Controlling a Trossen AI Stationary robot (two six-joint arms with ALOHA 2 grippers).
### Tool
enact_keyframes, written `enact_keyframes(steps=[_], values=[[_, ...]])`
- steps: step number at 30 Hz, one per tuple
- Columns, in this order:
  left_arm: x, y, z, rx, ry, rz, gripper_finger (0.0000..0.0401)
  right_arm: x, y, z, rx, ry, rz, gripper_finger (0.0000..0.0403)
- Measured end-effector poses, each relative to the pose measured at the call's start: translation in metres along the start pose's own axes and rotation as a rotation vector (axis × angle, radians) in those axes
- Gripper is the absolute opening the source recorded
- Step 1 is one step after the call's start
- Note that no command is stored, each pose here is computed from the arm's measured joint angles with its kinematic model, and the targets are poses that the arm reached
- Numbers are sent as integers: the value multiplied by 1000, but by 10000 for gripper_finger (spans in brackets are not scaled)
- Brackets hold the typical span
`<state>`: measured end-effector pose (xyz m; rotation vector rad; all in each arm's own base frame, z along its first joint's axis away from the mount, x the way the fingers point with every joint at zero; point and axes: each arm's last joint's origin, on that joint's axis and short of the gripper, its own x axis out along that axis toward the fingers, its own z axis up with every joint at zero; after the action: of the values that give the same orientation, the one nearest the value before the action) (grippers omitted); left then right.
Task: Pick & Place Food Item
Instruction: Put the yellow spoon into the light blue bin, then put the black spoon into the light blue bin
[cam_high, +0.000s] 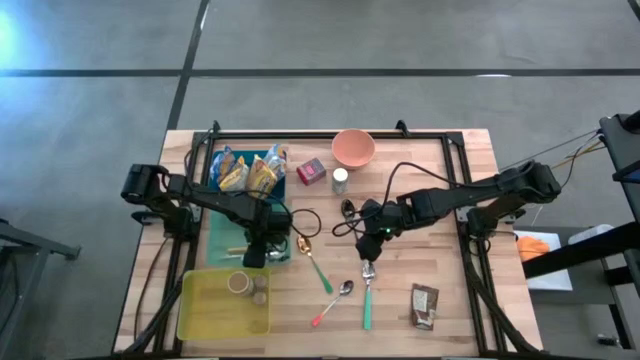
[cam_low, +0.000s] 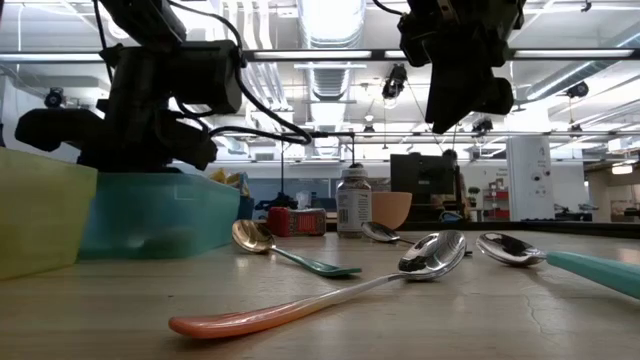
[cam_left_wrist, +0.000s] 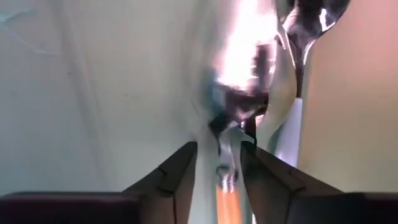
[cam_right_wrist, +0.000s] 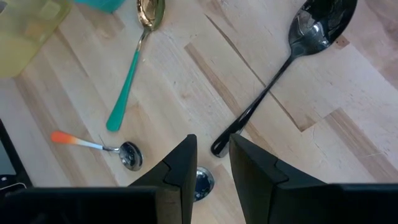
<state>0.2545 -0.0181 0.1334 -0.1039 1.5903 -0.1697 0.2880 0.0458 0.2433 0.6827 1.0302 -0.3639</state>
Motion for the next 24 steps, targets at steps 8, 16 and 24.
enact_keyframes(steps=[8,16,24], values=[[-3,0,-1,-26,-5,9,184,0,0,0,0,0,0,93],[-7,0,-6,-87,61,13,208,0,0,0,32,-1,-2,93],[-35,-2,0,-129,-71,54,208,9,-2,3,158,0,-25,93]])
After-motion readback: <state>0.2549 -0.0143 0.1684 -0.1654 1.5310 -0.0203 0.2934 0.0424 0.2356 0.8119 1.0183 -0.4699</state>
